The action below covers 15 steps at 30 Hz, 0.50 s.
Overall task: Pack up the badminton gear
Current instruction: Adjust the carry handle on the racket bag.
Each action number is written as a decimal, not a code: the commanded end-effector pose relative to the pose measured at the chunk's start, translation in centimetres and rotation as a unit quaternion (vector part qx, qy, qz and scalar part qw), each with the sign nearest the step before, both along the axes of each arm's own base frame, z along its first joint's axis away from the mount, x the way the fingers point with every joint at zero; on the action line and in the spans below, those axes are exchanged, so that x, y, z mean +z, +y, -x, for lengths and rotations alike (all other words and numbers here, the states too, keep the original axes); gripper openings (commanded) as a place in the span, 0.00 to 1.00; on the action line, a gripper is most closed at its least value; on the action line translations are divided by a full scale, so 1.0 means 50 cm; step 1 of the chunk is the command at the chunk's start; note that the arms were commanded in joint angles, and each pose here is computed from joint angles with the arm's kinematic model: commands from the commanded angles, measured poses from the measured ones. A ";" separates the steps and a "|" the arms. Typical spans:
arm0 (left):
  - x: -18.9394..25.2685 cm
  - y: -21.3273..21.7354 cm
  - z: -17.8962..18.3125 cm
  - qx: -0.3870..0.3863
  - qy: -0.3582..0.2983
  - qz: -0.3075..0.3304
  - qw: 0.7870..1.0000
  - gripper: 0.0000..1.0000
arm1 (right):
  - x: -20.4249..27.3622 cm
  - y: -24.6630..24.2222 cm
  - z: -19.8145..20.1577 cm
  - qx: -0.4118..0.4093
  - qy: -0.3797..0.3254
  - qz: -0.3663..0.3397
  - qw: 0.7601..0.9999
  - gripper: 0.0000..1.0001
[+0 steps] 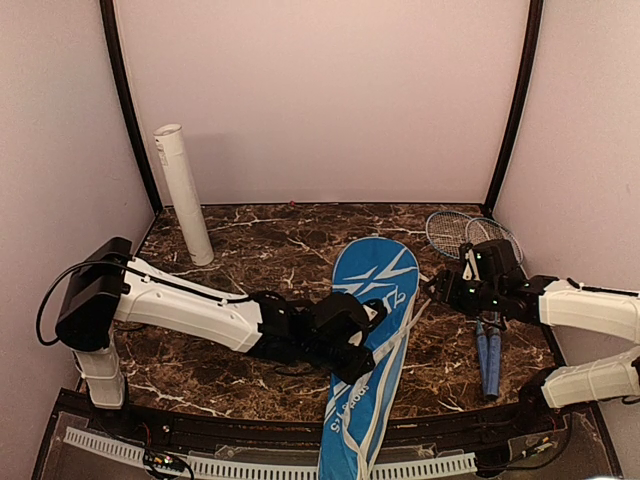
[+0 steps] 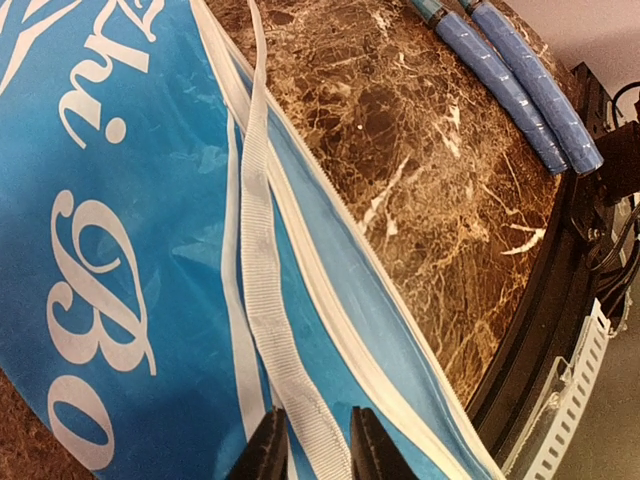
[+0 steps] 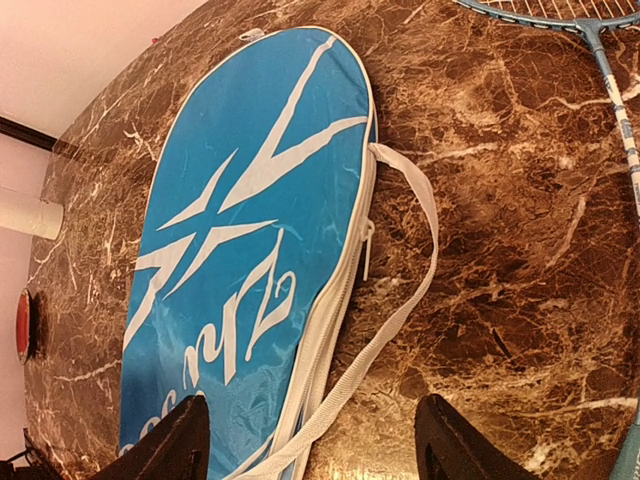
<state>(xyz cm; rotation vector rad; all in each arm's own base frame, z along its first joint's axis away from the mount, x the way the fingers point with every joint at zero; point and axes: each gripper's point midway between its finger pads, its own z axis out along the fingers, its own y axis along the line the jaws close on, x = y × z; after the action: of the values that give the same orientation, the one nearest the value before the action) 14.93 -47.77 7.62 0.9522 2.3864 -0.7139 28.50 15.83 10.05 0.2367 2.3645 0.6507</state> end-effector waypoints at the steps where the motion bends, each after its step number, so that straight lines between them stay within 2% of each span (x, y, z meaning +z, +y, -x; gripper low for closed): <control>1: -0.003 0.000 0.009 -0.002 0.010 -0.002 1.000 0.28 | 0.012 -0.005 -0.005 -0.009 -0.015 -0.005 1.000 0.71; 7: -0.011 -0.003 0.016 -0.008 0.017 -0.005 1.000 0.35 | 0.010 -0.007 -0.005 -0.010 -0.014 -0.005 1.000 0.71; 15: -0.023 -0.004 0.017 -0.012 0.019 -0.012 1.000 0.36 | 0.009 -0.007 -0.005 -0.010 -0.013 -0.006 1.000 0.72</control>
<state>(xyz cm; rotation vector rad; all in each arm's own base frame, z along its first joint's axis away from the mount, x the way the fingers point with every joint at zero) 14.35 -47.81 6.48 0.9755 2.4161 -0.7188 28.49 15.83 10.19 0.2420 2.3601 0.6555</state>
